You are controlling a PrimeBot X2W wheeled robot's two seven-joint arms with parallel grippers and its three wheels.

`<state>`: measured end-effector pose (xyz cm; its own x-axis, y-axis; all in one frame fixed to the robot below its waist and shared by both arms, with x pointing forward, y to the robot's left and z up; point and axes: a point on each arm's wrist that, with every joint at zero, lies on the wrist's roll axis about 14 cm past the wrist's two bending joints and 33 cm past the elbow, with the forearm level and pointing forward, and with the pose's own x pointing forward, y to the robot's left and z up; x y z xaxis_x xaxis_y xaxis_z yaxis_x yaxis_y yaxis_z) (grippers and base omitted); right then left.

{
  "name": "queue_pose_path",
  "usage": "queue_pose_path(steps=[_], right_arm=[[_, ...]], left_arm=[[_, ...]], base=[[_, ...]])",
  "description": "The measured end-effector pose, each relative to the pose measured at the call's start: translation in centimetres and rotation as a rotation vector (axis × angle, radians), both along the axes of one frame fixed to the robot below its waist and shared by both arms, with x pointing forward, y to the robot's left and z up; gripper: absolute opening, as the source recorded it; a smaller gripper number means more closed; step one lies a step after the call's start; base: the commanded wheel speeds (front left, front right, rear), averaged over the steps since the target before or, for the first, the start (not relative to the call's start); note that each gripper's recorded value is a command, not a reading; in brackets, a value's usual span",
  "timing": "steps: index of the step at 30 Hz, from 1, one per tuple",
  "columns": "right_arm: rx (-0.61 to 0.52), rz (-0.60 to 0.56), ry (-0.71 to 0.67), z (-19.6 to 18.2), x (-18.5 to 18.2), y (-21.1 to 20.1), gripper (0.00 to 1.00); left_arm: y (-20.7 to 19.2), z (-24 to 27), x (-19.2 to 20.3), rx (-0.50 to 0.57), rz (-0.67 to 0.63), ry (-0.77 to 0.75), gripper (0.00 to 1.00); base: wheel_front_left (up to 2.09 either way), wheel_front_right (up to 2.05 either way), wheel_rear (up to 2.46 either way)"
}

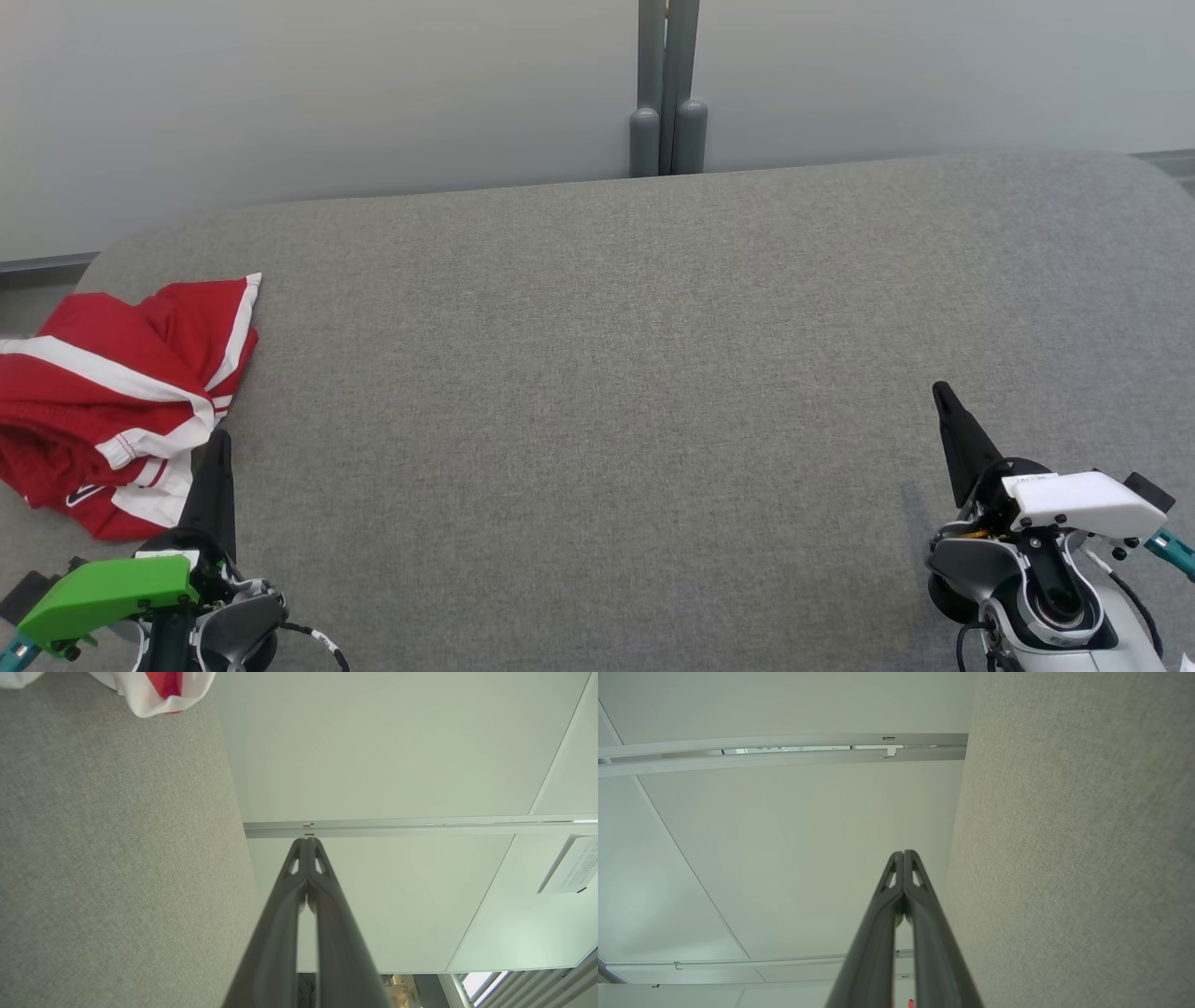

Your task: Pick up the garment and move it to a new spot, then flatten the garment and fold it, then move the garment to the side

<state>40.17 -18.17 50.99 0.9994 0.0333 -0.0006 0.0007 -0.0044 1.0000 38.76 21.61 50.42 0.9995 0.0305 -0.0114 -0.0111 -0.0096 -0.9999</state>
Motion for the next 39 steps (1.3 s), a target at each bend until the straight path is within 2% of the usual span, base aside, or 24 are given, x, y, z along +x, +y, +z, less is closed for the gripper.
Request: queue_pose_path(steps=[39], right_arm=[[0.0, 0.0, 0.0, -0.01, 0.0, 0.0, 0.0]], left_arm=[[0.0, 0.0, 0.0, 0.0, 0.0, 0.0, 0.0]], base=[[0.0, 0.0, 0.0]])
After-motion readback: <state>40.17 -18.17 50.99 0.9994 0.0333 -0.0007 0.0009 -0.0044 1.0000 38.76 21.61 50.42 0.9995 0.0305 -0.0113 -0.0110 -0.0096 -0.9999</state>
